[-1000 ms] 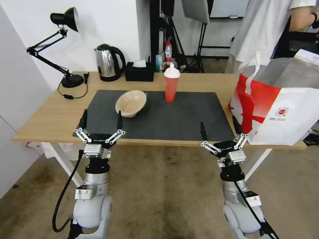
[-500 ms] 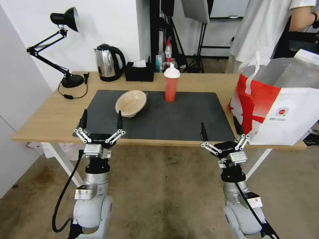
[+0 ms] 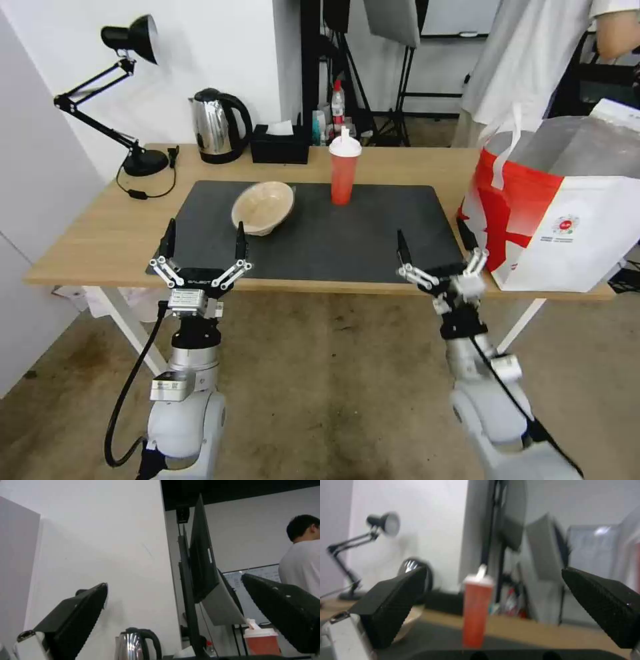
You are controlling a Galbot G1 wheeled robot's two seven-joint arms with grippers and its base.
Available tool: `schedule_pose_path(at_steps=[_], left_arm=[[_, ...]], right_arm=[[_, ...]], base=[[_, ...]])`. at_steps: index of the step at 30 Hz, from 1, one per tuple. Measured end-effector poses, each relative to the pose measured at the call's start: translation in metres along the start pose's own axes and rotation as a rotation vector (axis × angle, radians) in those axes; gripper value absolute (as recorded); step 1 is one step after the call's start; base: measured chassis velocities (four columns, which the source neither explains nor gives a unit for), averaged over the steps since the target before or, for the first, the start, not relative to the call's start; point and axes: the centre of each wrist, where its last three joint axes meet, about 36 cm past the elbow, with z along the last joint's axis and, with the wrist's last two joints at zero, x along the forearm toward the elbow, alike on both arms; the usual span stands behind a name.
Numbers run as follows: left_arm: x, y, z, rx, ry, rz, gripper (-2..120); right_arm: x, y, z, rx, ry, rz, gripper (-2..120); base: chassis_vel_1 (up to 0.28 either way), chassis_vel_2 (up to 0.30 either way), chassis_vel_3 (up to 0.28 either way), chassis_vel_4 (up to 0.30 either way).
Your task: Pick up the trash from the table and place it into the takeout bag.
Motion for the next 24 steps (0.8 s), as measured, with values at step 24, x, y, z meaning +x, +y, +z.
schedule_pose_path(at_steps=[24], left_arm=[[0.006,0.001,-0.005,-0.013,0.008,0.004,100]], right_arm=[[-0.156,-0.005,0.019,-0.214,0.263,-0.205,100]], base=[[0.000,0.000,0.000,0.000]])
